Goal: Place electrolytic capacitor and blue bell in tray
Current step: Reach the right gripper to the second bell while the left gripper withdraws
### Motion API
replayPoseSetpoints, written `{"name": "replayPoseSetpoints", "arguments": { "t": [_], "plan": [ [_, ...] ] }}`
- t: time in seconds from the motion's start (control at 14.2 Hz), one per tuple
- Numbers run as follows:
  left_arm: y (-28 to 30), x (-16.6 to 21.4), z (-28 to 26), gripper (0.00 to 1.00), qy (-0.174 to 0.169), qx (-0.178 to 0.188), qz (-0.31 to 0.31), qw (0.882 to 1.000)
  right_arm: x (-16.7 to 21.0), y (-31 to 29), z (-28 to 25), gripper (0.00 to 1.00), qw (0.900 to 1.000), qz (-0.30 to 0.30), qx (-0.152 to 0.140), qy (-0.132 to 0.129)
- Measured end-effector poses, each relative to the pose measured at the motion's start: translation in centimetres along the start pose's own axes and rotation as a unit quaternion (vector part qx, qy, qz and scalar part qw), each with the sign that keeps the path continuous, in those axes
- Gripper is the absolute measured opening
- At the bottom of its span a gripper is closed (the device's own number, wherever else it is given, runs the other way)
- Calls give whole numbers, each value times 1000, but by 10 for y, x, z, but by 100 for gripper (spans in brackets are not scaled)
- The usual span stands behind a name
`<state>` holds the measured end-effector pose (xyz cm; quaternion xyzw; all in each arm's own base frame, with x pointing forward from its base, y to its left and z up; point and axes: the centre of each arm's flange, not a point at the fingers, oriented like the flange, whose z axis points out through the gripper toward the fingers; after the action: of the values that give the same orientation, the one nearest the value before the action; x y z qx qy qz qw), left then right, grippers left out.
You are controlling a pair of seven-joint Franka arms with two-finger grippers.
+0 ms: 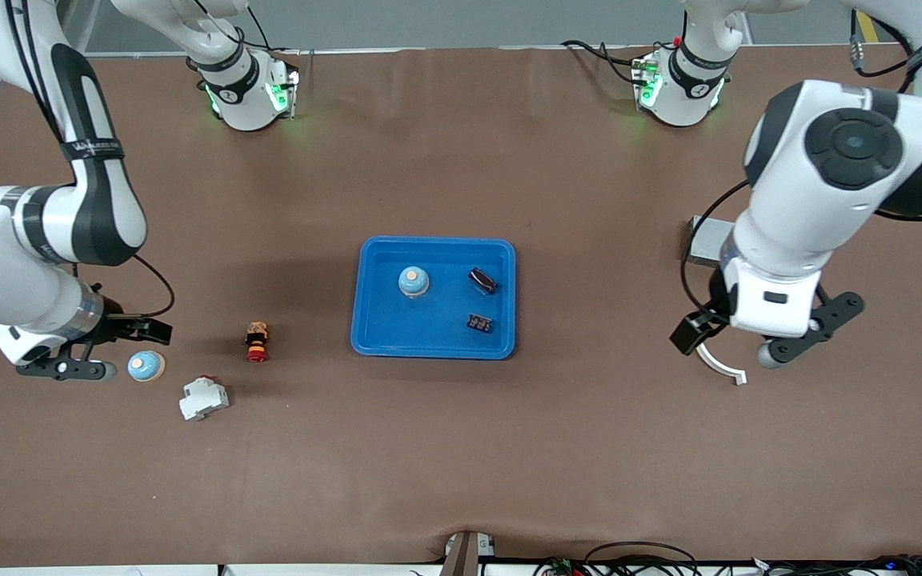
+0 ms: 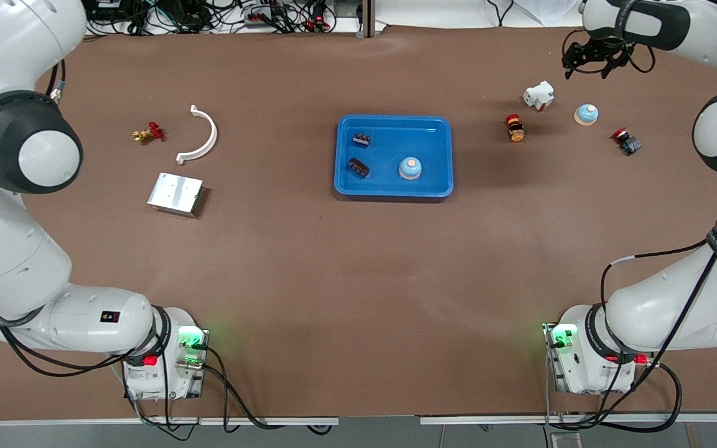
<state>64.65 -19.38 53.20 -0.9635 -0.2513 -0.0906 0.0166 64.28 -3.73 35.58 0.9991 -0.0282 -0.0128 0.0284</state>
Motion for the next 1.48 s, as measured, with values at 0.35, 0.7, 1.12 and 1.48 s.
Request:
{"name": "replayPoseSetpoints", "arguments": {
  "t": [0.35, 0.7, 1.12, 1.48],
  "plan": [
    [-54, 30, -18, 100, -11, 25, 53, 998, -5, 23, 18, 100, 1000, -7, 1, 5],
    [-122, 63, -41, 100, -35, 24, 85, 995, -7, 35, 27, 100, 1000, -17, 3, 22],
    [-159, 78, -60, 100, -25, 25, 121, 992, -15, 72, 58, 100, 998, -29, 35, 37],
    [-168, 77, -62, 100, -37, 31, 139, 989, -12, 81, 95, 100, 998, -43, 30, 40]
  ]
}}
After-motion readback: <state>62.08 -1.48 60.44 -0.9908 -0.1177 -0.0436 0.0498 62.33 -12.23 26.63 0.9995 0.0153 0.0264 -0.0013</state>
